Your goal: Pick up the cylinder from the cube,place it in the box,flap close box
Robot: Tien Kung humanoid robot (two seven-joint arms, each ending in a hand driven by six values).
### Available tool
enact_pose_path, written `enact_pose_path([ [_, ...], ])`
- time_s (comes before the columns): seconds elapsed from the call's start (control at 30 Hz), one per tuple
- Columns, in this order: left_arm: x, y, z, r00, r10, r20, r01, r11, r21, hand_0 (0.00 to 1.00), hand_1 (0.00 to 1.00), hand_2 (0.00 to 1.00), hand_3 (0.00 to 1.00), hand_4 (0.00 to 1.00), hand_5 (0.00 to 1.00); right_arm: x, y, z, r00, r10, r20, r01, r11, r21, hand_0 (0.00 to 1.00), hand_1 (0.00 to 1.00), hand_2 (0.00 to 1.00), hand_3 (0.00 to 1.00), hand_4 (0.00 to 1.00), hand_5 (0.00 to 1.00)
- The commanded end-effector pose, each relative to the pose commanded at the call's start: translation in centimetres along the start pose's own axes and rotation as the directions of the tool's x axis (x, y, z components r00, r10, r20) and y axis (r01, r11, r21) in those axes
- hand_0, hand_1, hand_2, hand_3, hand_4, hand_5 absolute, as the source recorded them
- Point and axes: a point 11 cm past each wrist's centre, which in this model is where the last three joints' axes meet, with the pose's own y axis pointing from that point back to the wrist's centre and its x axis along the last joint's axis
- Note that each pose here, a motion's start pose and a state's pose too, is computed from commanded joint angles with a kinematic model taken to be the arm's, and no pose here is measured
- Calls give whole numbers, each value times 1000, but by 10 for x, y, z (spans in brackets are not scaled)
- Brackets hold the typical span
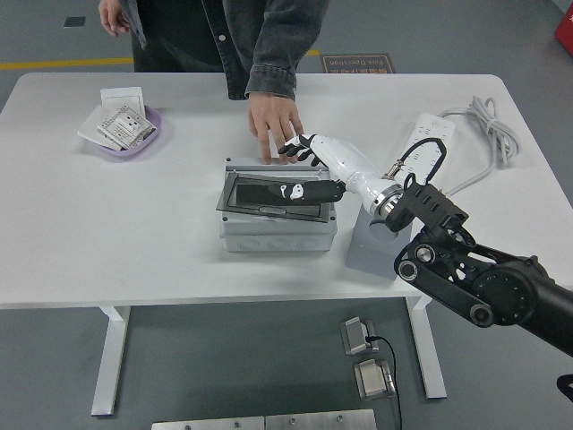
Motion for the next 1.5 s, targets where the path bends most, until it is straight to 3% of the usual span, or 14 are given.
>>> enact_pose_path([
  [0.2, -1, 0, 0, 1000, -1, -5, 1, 1000, 0, 637, 659, 551, 616, 662, 349, 16, 12, 16, 997, 69, -22, -70, 996, -56, 542, 641, 717, 704, 893, 545],
  [0.4, 1, 0, -2, 1000, 0, -7, 0, 1000, 6, 637, 659, 551, 616, 662, 348, 35, 32, 36, 984, 177, -35, -180, 976, -122, 540, 637, 713, 704, 891, 545],
  [0.67, 4, 0, -2, 1000, 5, -8, -5, 1000, 4, 637, 660, 552, 617, 662, 348, 58, 68, 71, 930, 354, 96, -326, 918, -228, 516, 622, 708, 704, 894, 565],
  [0.7, 4, 0, -2, 1000, 5, -8, -5, 1000, 4, 637, 660, 551, 616, 662, 348, 61, 75, 75, 917, 380, 122, -343, 908, -241, 463, 587, 686, 694, 900, 595],
  [0.87, 5, 0, -2, 1000, 6, -9, -6, 1000, 5, 637, 660, 551, 616, 662, 348, 71, 107, 95, 852, 479, 211, -406, 860, -309, 463, 587, 686, 694, 900, 595],
  [1.07, 5, 0, 0, 1000, 6, -10, -6, 1000, 0, 637, 659, 551, 616, 662, 349, 70, 152, 122, 772, 576, 268, -472, 803, -363, 429, 562, 652, 681, 902, 628],
  [1.1, 5, 0, 0, 1000, 5, -10, -5, 1000, -1, 637, 659, 551, 616, 662, 350, 69, 158, 125, 766, 584, 268, -479, 797, -369, 361, 517, 638, 676, 905, 599],
  [1.27, 4, 1, 2, 1000, 2, -15, -2, 1000, -7, 637, 659, 551, 616, 662, 350, 57, 182, 137, 798, 564, 215, -458, 797, -393, 361, 517, 638, 676, 905, 599],
  [1.3, 3, 0, 2, 1000, 1, -16, -1, 1000, -8, 637, 659, 552, 616, 662, 350, 56, 184, 139, 809, 553, 198, -450, 800, -397, 504, 641, 748, 781, 908, 524],
  [1.47, 1, 0, 2, 1000, -4, -16, 4, 1000, -8, 637, 659, 552, 616, 662, 350, 51, 189, 143, 863, 496, 100, -415, 808, -419, 504, 641, 748, 781, 908, 524],
  [1.5, 0, 0, 2, 1000, -4, -16, 4, 1000, -8, 637, 658, 552, 616, 662, 350, 50, 189, 143, 871, 484, 84, -410, 810, -420, 870, 884, 982, 998, 948, 327],
])
